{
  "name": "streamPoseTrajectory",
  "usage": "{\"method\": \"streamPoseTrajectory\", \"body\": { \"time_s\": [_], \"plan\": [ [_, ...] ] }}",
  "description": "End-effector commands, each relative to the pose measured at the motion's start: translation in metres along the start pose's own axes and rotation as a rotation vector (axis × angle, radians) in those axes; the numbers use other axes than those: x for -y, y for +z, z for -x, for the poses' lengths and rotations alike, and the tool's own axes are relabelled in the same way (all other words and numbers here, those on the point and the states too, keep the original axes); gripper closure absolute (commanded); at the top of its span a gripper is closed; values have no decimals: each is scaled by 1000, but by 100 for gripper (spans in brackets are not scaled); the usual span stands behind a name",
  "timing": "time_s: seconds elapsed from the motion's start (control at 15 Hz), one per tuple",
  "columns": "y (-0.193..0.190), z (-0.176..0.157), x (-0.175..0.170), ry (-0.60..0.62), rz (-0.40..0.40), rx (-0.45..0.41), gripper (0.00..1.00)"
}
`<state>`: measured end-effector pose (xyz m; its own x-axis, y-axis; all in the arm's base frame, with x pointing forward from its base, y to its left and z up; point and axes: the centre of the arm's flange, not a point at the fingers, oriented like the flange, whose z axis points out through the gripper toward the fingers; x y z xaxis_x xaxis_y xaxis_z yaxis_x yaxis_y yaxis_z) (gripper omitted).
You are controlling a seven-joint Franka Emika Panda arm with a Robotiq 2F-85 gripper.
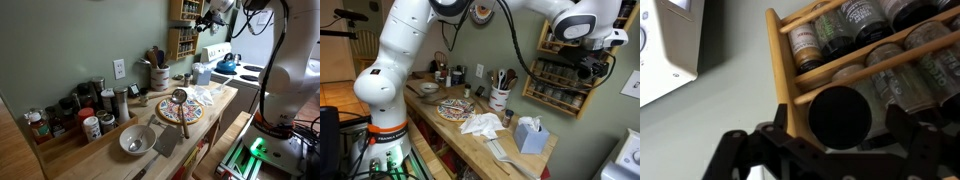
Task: Pick up the clear spice bottle with a black lid from the table and put it on the right side of the top shelf of the bottom spice rack
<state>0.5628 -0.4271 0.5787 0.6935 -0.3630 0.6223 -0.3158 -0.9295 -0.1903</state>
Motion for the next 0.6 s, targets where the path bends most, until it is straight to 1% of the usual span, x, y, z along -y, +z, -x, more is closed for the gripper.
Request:
{"method": "streamPoseTrajectory", "body": {
  "time_s": [0.0, 0.07, 0.13, 0.2, 0.27, 0.33, 0.53],
  "plan": [
    [-1, 17, 3, -7, 9, 16, 0],
    [0, 16, 3, -4, 8, 12, 2],
    [0, 17, 3, -3, 10, 11, 19],
    [0, 17, 2, -2, 11, 9, 27],
    [0, 17, 2, -2, 14, 8, 30],
    [0, 16, 1, -1, 16, 6, 40],
    [-3, 14, -1, 1, 29, -12, 63]
  ]
}}
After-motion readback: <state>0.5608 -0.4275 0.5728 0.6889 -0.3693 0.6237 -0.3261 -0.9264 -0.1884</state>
